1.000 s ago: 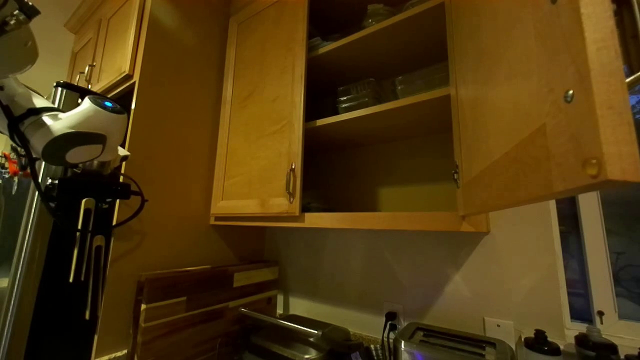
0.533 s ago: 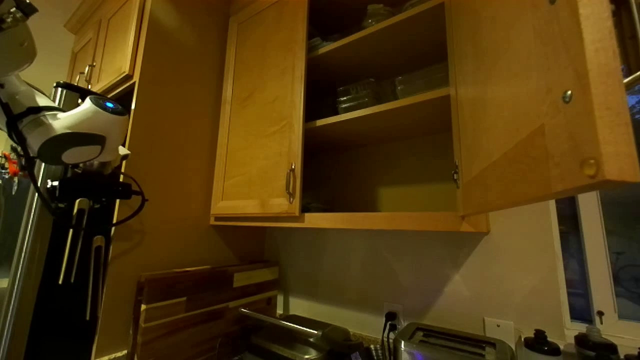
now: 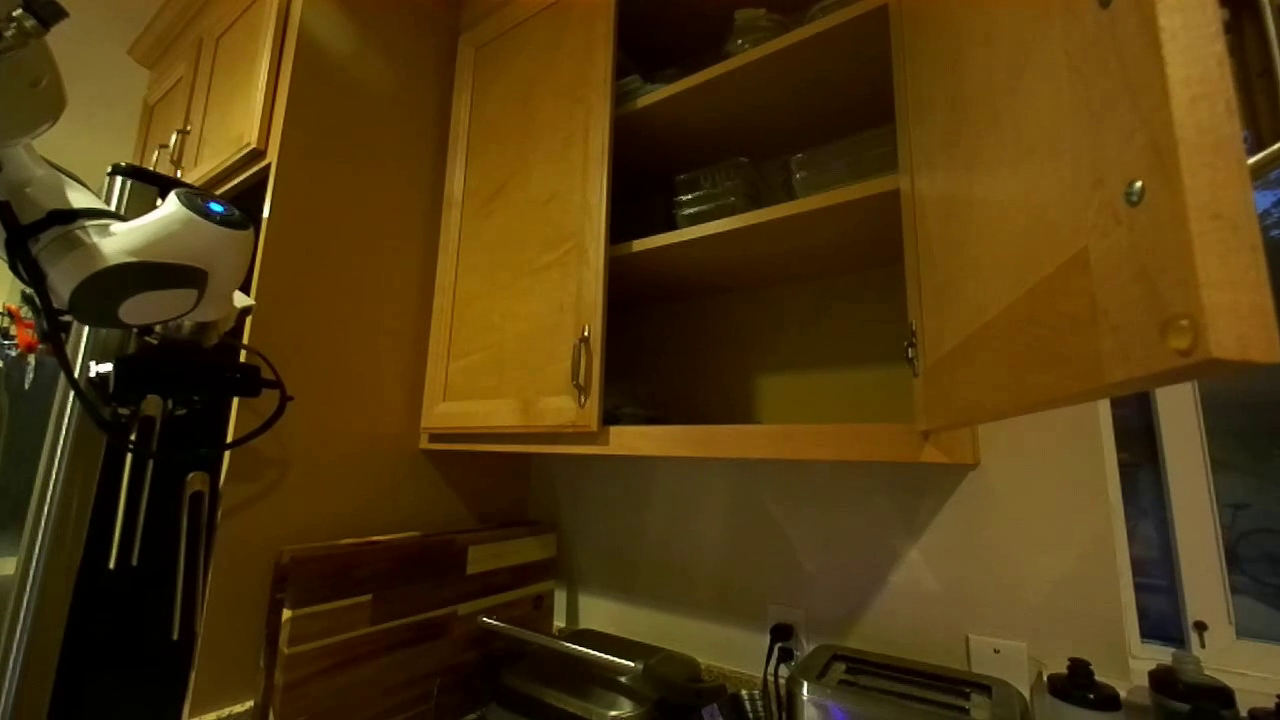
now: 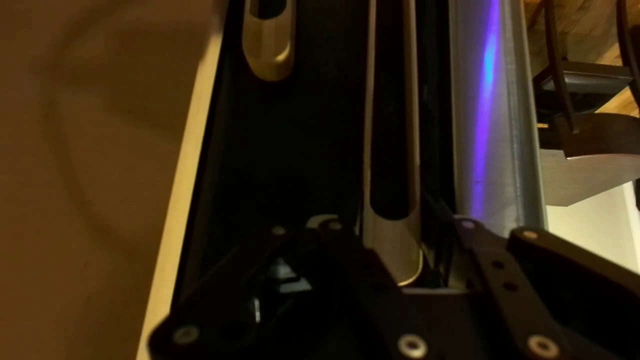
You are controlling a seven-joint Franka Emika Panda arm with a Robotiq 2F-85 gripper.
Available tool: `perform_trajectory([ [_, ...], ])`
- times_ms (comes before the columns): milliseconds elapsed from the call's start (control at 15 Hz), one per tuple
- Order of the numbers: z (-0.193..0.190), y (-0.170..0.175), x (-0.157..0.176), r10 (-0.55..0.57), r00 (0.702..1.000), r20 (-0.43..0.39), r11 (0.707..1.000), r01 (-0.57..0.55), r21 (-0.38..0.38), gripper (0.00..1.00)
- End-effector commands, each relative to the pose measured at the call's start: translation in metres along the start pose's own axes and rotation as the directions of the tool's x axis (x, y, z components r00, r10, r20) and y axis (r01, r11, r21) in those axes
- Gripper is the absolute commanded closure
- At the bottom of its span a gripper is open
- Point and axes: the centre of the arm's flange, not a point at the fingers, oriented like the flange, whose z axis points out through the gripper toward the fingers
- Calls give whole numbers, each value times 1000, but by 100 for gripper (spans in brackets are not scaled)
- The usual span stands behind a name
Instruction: Put one of the wooden objects in the upper cabinet
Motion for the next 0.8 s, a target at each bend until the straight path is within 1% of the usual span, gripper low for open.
perform_trajectory([
  [0, -5, 9, -2, -15, 1000, -19, 1000, 15, -5, 88],
  [267, -29, 14, -20, 31, 1000, 4, 999, -31, -26, 88],
  [467, -46, 26, -35, 71, 997, 10, 995, -70, -67, 89],
  [533, -52, 30, -40, 82, 997, 9, 994, -81, -79, 95],
  [667, -58, 35, -45, 95, 995, 7, 992, -94, -87, 99],
  [733, -58, 36, -46, 97, 995, 14, 993, -96, -75, 100],
])
